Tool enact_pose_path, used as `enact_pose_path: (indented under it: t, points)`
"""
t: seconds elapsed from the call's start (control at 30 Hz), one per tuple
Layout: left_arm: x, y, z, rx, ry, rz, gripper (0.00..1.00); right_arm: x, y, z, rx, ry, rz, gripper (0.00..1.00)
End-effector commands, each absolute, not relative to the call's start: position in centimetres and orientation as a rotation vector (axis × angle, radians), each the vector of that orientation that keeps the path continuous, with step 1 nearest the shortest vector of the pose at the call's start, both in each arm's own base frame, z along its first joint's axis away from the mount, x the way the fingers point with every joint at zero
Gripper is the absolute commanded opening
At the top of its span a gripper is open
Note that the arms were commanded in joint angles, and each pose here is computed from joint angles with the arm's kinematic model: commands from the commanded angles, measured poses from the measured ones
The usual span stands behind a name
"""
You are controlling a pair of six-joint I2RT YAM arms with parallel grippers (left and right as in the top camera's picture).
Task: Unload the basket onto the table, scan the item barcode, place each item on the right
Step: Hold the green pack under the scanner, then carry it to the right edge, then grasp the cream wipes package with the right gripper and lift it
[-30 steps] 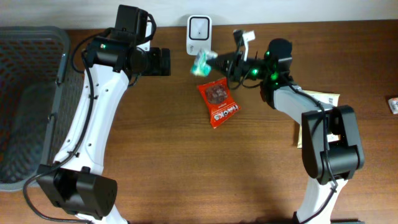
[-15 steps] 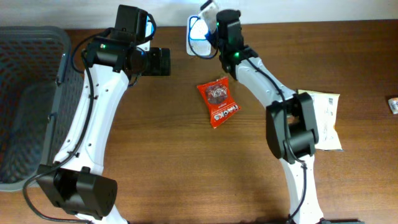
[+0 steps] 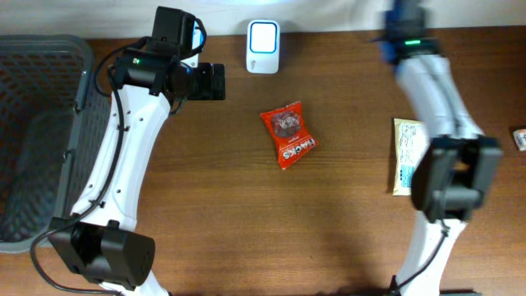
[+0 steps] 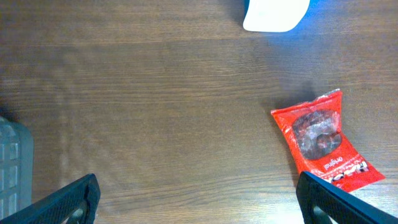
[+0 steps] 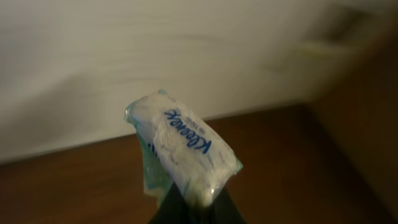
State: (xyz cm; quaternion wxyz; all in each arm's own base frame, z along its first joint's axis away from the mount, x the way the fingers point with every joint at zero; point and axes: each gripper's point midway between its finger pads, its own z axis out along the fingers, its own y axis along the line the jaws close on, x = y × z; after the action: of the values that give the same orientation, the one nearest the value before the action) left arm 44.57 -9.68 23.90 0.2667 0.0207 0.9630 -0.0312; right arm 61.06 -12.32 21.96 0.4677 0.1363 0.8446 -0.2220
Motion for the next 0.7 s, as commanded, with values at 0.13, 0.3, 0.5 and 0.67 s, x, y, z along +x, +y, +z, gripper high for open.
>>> enact_pose_path:
  t: [0.13, 0.3, 0.5, 0.67]
  points:
    - [44.6, -9.5, 24.0, 0.058, 2.598, -0.09, 0.99, 44.0, -33.8, 14.4, 1.224, 2.217, -0.511, 0.04]
    - [44.6, -9.5, 24.0, 0.058, 2.598, -0.09, 0.99, 41.1, -36.7, 8.5, 1.32, 2.251, -0.392, 0.55]
    - [44.6, -9.5, 24.0, 0.058, 2.598, -0.09, 0.99, 41.5, -34.9, 19.5, 1.135, 2.136, -0.372, 0.99]
    - [44.6, -9.5, 24.0, 0.058, 2.598, -0.09, 0.99, 38.9, -17.2, 18.3, 0.805, 2.615, 0.31, 0.99]
